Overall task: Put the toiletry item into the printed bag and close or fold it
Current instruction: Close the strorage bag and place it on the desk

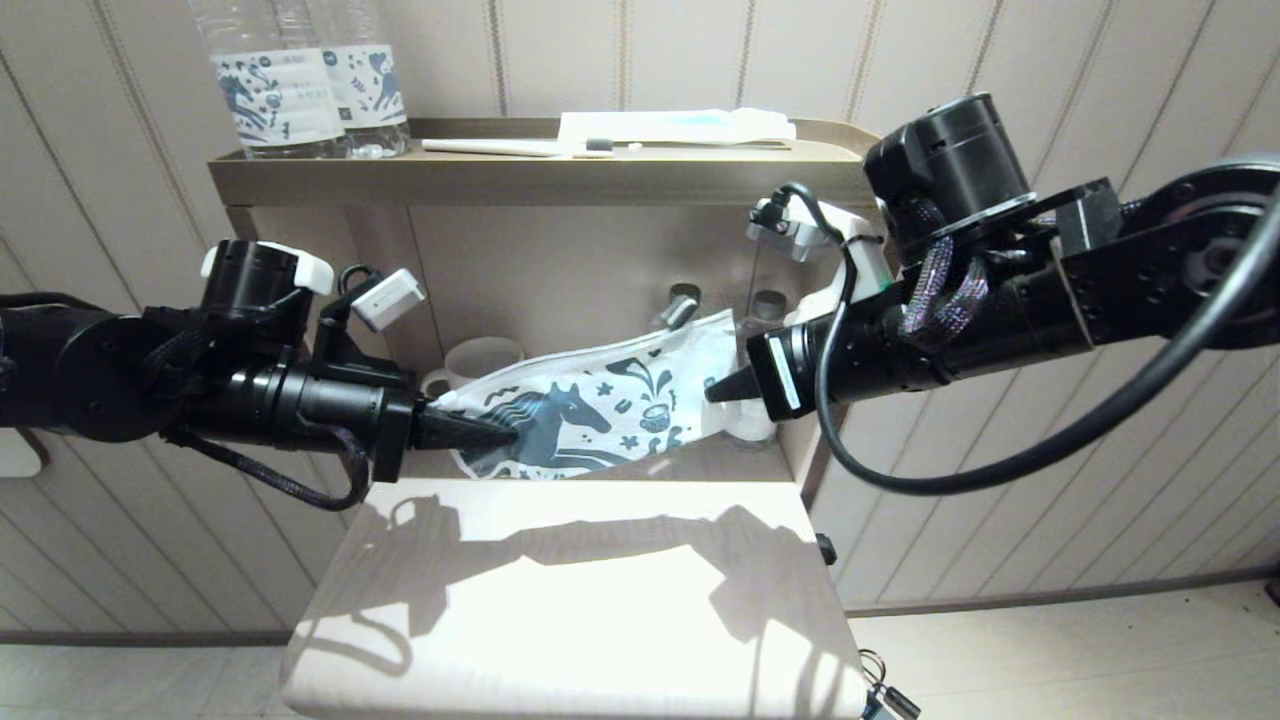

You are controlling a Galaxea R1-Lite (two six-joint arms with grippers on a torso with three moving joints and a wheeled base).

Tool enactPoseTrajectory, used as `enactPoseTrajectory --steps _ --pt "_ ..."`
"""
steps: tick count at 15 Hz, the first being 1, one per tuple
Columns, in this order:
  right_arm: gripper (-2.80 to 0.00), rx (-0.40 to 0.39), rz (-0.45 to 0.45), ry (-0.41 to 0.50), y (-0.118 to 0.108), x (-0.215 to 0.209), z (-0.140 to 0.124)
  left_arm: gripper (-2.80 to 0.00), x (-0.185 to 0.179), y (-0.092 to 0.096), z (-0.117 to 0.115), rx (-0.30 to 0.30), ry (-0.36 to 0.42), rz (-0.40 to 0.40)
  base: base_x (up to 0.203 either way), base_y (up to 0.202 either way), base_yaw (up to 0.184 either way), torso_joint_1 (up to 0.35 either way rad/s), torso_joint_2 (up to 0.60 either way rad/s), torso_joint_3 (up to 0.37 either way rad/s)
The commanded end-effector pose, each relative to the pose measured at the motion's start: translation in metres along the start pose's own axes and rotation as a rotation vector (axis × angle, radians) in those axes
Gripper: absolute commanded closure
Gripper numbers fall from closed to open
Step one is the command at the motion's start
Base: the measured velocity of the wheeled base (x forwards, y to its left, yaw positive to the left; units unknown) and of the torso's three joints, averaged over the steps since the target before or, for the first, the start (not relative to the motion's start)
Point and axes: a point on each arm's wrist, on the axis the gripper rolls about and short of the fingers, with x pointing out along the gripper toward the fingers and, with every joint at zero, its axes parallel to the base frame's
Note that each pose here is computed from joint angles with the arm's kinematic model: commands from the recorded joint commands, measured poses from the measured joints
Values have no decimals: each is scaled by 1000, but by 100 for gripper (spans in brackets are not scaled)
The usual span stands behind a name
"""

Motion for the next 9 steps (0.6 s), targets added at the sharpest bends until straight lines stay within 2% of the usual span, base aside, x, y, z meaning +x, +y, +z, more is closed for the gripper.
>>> enactPoseTrajectory --steps 1,4,7,9 --pt "0 11 -30 -36 5 -8 3 0 0 1 -2 -7 0 -9 0 0 0 0 0 0" --pt "0 28 -101 -36 3 -12 -4 0 8 9 -16 -27 33 -12 0 0 0 0 0 0" --pt "0 25 -104 -62 6 -30 -6 0 21 22 -34 7 76 -26 0 0 0 0 0 0" --pt "0 26 -108 -76 6 -36 -5 0 28 31 -44 33 114 0 0 0 0 0 0 0"
